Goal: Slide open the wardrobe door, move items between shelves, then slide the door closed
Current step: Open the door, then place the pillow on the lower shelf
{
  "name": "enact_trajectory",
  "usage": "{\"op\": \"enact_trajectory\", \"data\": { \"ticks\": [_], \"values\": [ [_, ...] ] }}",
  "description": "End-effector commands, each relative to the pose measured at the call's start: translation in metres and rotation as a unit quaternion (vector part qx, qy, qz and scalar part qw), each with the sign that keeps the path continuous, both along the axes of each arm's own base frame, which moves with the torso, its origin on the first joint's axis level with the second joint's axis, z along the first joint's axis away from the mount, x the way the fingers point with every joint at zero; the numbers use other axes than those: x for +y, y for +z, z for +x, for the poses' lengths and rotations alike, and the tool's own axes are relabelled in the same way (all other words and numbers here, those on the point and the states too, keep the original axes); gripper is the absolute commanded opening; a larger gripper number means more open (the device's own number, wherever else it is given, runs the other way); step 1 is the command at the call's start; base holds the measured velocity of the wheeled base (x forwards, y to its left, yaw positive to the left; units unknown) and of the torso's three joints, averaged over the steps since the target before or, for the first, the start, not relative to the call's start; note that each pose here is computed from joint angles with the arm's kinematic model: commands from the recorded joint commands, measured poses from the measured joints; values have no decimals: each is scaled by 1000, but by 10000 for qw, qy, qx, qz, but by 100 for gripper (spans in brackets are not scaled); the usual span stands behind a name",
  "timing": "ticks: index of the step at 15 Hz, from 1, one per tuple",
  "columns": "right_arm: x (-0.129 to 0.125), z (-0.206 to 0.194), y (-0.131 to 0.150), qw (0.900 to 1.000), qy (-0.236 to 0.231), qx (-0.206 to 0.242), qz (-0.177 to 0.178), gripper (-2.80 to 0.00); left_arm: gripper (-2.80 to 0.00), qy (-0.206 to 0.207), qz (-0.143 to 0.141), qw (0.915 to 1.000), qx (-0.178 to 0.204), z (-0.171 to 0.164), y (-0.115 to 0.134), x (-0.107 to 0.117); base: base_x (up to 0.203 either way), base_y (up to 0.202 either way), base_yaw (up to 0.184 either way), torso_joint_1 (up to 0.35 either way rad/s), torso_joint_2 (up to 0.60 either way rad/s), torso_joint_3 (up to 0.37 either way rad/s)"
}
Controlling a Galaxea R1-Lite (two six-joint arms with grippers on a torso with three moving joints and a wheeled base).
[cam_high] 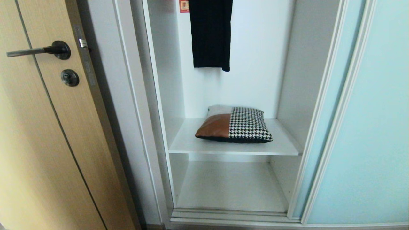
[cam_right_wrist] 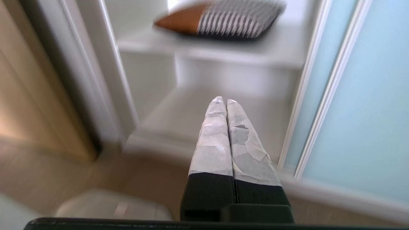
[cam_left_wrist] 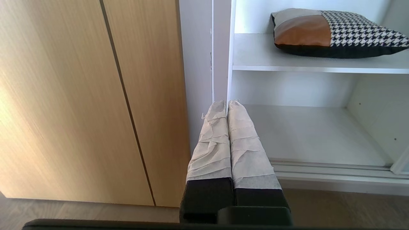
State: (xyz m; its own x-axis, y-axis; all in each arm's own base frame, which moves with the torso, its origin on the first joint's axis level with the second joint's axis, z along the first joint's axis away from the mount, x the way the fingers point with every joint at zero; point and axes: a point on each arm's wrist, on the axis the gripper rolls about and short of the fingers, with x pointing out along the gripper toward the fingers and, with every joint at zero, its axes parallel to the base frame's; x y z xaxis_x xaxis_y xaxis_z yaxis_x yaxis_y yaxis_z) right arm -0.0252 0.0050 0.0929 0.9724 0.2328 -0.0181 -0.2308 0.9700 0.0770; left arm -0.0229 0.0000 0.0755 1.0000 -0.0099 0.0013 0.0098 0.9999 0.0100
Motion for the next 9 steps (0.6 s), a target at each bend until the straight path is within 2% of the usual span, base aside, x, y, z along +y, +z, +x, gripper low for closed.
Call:
{"op": "enact_trajectory", "data": {
  "ticks": [1,2,3,7,8,9],
  "values": [
    [-2,-2,-5,9988,-380,-323,17,-280,-280,-4,4,10000,-1,0,0,0,0,0,0,0,0,0],
    [-4,-1,-7,9964,-806,-270,-2,-280,-280,-4,4,10000,-1,0,0,0,0,0,0,0,0,0],
    [-4,-1,-9,9949,-973,-258,-13,-280,-280,-5,4,10000,6,0,0,0,0,0,0,0,0,0],
    [-5,1,-13,9918,-1233,-181,273,-280,-280,-4,4,10000,-1,0,0,0,0,0,0,0,0,0],
    [-5,1,-12,9919,-1239,-236,165,-280,-280,0,-1,10000,-1,0,0,0,0,0,0,0,0,0],
    [-5,1,-14,9920,-1234,-223,-141,-280,-280,3,-12,10000,-1,0,0,0,0,0,0,0,0,0]
  ]
}}
